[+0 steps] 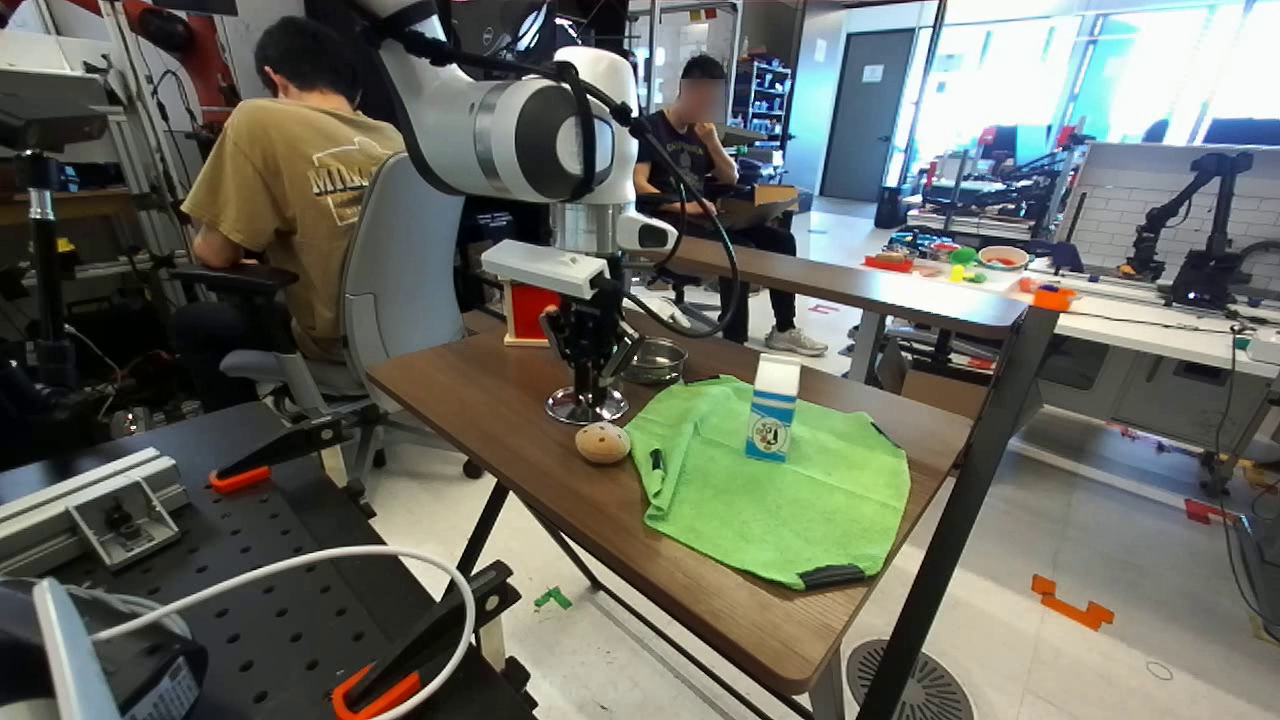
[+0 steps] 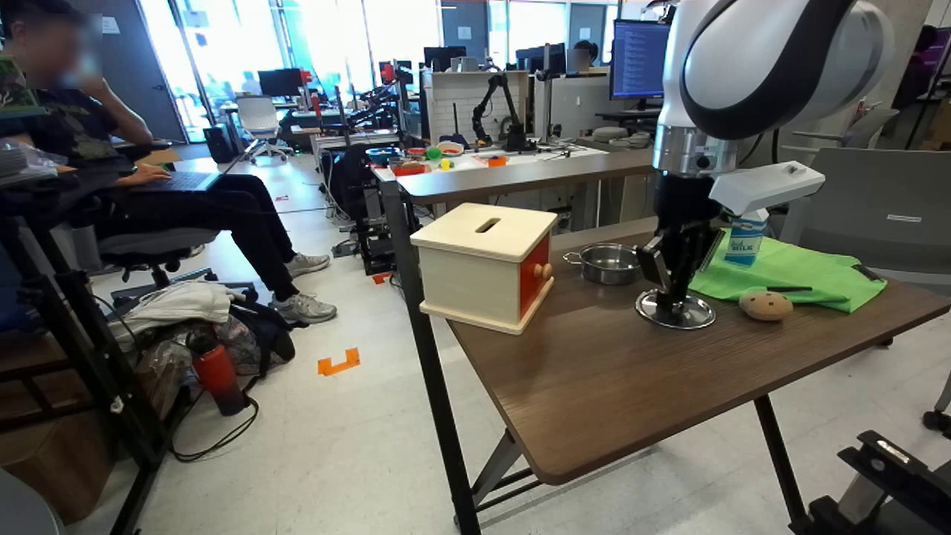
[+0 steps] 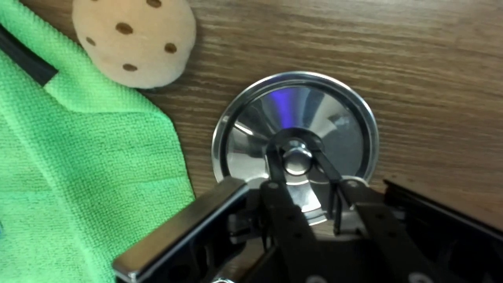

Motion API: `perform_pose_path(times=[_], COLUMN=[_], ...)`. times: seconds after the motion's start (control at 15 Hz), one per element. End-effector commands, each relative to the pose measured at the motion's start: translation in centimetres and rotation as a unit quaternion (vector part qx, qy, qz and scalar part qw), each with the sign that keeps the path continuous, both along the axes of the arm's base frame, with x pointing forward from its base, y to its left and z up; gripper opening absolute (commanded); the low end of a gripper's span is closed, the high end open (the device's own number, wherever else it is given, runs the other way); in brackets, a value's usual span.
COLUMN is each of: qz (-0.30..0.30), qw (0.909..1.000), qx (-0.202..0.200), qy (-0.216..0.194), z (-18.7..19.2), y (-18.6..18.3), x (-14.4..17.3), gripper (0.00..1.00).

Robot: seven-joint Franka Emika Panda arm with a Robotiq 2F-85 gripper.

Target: Put the lid on the pot

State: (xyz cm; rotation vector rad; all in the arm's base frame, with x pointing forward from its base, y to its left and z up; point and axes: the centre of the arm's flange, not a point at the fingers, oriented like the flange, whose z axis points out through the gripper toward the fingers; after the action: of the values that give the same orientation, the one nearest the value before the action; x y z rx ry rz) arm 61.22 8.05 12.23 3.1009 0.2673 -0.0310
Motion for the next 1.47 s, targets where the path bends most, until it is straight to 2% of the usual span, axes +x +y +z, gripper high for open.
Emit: perform_pose_path(times=[0.0, 0.07, 0.2, 0.27, 0.33, 0.73, 0.93, 1.13, 1.4], qz=[0.0, 0.0, 0.0, 0.0, 0.0, -0.002, -0.011, -0.024, -0.045], qw=[1.0, 1.0, 1.0, 1.0, 1.0, 0.9996, 0.9984, 0.9971, 0.9962], qx=[0.001, 0.001, 0.002, 0.003, 0.003, 0.019, 0.032, 0.043, 0.051], qy=[0.006, 0.005, 0.004, 0.002, 0.002, 0.019, 0.045, 0.058, 0.054], z=[-0.4, -0.4, -0.2, -0.1, 0.0, 1.7, 2.7, 4.2, 5.9], y=[0.0, 0.0, 0.1, 0.1, 0.1, 0.2, -0.1, -0.7, -1.8], x=[0.2, 0.2, 0.3, 0.3, 0.3, 0.2, 0.1, 0.9, 2.7], gripper=[0.2, 0.11, 0.02, 0.01, 0.05, 0.05, 0.05, 0.05, 0.05])
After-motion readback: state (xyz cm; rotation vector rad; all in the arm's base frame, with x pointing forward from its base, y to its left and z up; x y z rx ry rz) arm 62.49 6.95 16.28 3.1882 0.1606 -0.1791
